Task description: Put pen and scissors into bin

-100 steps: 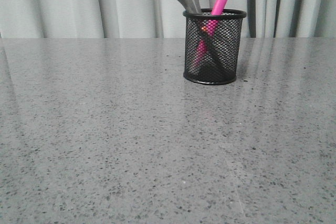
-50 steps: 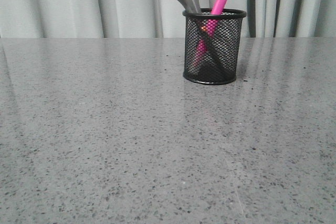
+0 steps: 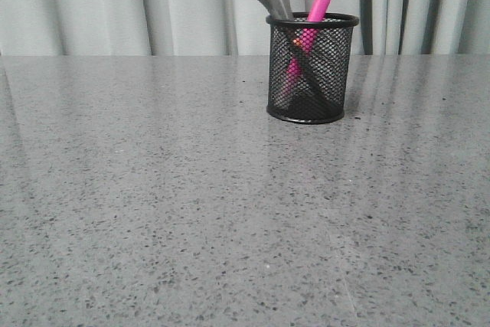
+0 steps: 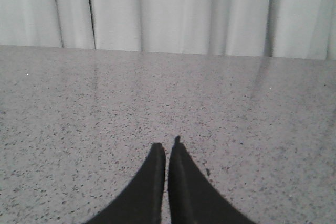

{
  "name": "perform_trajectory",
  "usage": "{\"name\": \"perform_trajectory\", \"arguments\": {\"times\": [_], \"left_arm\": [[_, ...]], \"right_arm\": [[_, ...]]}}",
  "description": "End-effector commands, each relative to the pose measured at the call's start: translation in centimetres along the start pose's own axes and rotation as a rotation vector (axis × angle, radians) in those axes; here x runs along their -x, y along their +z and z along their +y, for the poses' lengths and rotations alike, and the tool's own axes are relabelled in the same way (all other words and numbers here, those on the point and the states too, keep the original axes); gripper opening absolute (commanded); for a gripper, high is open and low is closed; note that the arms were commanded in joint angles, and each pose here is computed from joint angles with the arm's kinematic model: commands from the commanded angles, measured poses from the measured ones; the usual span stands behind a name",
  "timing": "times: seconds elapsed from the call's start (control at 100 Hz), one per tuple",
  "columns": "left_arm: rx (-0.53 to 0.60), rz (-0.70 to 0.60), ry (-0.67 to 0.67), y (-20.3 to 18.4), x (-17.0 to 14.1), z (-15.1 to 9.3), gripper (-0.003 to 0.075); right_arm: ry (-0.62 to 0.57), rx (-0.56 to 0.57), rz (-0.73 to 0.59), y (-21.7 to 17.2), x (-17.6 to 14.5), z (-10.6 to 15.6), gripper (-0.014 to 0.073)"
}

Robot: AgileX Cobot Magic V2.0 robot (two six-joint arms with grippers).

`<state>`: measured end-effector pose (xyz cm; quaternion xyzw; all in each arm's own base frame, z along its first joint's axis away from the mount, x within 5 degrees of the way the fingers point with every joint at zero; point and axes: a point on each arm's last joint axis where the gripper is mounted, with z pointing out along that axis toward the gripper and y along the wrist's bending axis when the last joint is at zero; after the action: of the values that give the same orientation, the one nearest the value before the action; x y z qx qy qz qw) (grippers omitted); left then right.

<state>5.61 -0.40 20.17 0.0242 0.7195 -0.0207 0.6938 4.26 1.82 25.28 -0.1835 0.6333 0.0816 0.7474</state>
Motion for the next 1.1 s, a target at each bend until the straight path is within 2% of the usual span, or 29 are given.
{"name": "perform_trajectory", "arguments": {"times": [0.0, 0.19, 0.34, 1.09], "left_arm": [[0.008, -0.153, 0.015, -0.2, 1.2, 0.1, -0.0019], [0.007, -0.115, 0.026, 0.1, -0.1, 0.1, -0.0019], [0.008, -0.146, 0.036, -0.1, 0.1, 0.1, -0.0019], [-0.008, -0.135, 0.007, -0.1, 0.0, 0.0, -0.0019]], "right_arm": [[-0.017, -0.034, -0.096, -0.1, 1.5, -0.4, -0.0069], [-0.017, -0.034, -0.096, -0.1, 1.5, -0.4, -0.0069], [-0.017, -0.034, -0.096, -0.1, 1.5, -0.4, -0.0069], [-0.017, -0.034, -0.096, -0.1, 1.5, -0.4, -0.0069]]}}
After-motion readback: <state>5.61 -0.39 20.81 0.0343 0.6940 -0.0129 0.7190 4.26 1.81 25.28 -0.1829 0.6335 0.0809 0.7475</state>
